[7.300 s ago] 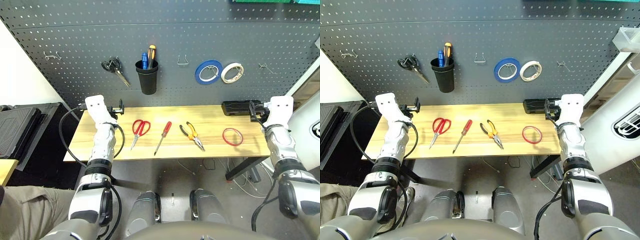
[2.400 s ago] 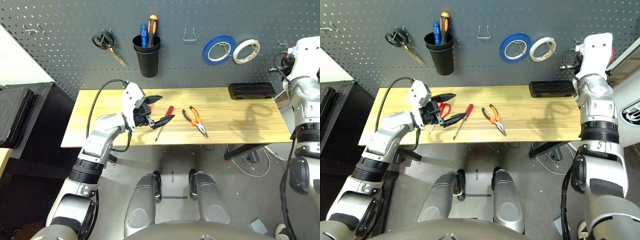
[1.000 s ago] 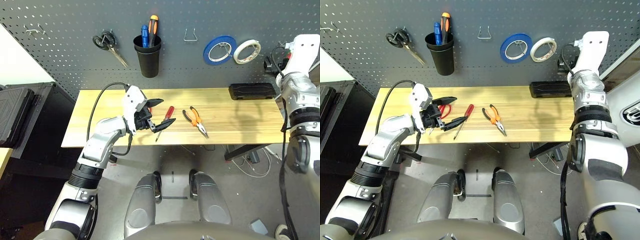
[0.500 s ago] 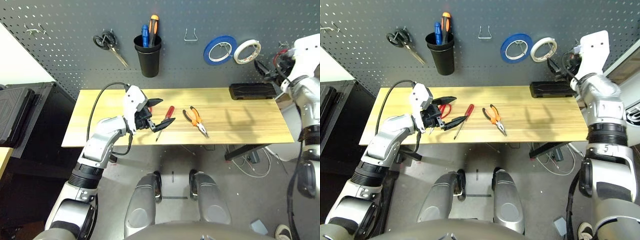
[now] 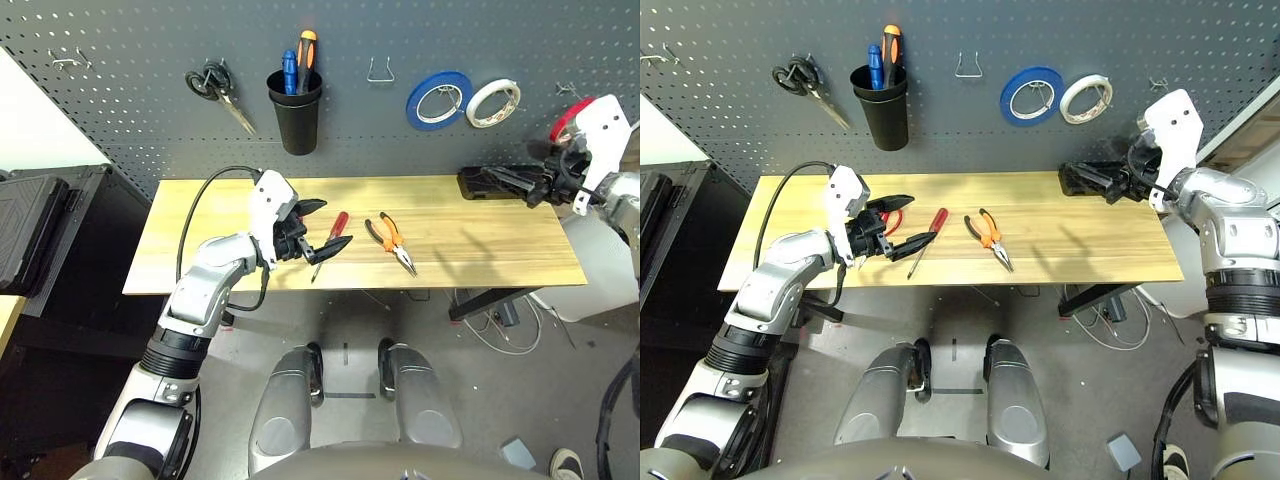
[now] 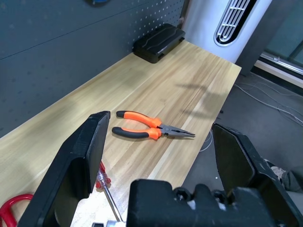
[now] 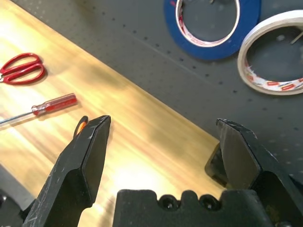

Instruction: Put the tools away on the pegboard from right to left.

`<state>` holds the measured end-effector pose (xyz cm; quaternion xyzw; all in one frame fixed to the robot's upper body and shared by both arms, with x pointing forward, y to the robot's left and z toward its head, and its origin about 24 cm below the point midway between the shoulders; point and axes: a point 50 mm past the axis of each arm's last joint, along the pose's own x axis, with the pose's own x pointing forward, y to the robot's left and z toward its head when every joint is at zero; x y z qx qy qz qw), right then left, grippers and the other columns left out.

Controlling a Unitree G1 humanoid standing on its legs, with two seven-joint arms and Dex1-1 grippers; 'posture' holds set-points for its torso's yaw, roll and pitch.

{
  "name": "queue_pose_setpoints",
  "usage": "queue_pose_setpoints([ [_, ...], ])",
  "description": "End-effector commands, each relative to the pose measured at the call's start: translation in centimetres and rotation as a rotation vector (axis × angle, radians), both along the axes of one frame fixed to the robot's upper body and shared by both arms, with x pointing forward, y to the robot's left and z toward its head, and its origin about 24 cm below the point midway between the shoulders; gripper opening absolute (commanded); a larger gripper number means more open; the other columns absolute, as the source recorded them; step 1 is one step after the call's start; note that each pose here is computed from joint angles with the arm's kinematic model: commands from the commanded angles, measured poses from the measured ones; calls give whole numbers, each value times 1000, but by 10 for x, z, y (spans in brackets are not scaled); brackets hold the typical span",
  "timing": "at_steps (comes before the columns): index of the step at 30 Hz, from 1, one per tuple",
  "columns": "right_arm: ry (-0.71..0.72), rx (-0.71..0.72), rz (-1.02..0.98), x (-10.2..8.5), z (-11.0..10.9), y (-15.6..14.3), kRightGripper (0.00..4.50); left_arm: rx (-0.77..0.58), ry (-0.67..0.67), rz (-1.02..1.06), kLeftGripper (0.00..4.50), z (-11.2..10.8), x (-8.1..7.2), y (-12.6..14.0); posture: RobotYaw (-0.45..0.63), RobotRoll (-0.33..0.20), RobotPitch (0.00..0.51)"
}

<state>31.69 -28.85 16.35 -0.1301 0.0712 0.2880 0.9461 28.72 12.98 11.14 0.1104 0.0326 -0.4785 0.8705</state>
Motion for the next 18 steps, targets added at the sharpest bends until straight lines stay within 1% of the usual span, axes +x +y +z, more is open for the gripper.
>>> queue_pose_setpoints([
  [1, 43, -9, 35, -5, -9, -2, 4470, 9, 3, -15, 4500, -5, -3, -3, -76, 0, 157],
  [13, 144, -50, 109, -5, -36, 13, 4470, 3, -7, -34, 4500, -7, -1, -10, -72, 0, 142],
  [18, 213, -76, 78, -1, -56, 20, 4470, -17, -27, -53, 4500, -6, -2, -12, -65, 0, 139],
])
